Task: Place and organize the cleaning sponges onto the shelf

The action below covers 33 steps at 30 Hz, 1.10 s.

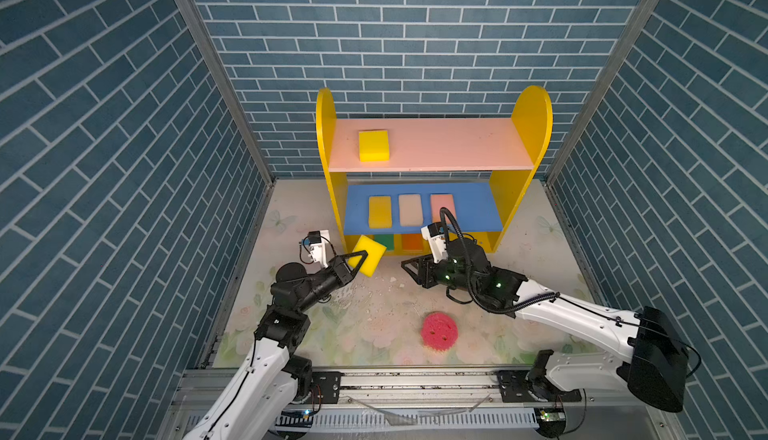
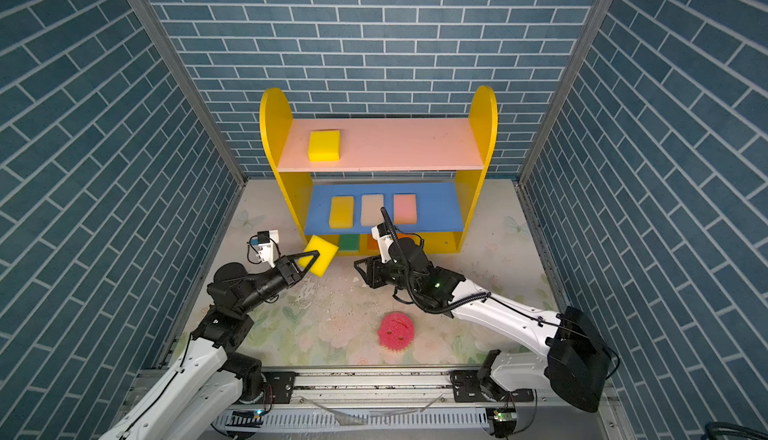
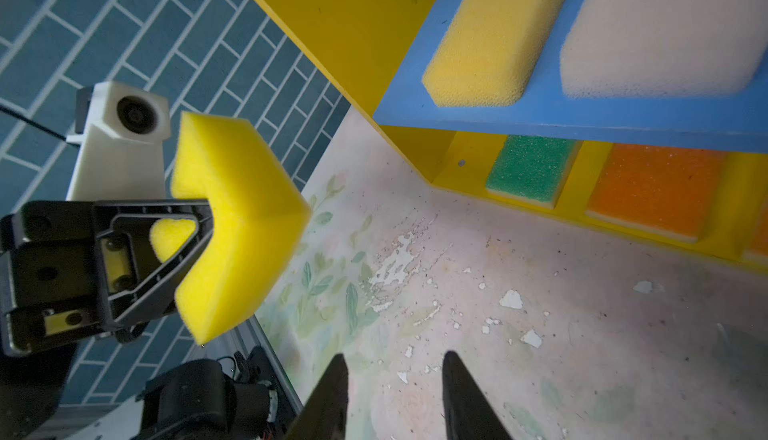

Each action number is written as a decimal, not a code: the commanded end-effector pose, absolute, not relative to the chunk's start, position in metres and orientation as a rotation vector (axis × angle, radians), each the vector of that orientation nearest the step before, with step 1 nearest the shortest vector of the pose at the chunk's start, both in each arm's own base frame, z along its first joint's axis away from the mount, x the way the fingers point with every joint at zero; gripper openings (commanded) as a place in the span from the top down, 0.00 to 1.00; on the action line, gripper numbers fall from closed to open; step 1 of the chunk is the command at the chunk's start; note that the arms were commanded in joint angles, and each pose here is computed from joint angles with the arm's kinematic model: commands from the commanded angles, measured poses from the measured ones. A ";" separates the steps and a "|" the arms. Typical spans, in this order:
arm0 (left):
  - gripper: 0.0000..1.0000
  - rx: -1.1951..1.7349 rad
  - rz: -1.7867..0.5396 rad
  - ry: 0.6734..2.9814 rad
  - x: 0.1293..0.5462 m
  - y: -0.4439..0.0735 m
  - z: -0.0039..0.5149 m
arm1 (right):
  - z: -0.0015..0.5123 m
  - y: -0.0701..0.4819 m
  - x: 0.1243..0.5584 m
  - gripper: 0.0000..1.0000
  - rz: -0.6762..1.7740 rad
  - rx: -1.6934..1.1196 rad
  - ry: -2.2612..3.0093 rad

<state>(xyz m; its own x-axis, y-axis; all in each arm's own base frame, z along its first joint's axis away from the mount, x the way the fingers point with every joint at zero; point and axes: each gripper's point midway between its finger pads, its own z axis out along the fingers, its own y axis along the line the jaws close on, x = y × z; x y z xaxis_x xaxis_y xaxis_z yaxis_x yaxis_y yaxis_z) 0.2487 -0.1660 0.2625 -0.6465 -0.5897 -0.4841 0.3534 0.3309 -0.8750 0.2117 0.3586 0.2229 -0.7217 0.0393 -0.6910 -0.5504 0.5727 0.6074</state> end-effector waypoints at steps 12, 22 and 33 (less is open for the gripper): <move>0.99 -0.209 -1.518 1.406 0.247 -0.157 0.356 | 0.320 0.426 0.198 0.39 1.468 -0.359 1.782; 0.97 -0.200 -1.523 1.389 0.244 -0.158 0.362 | 0.368 0.435 0.180 0.37 1.582 -0.432 1.635; 0.97 -0.199 -1.530 1.367 0.244 -0.158 0.369 | 0.383 0.433 0.169 0.37 1.604 -0.459 1.590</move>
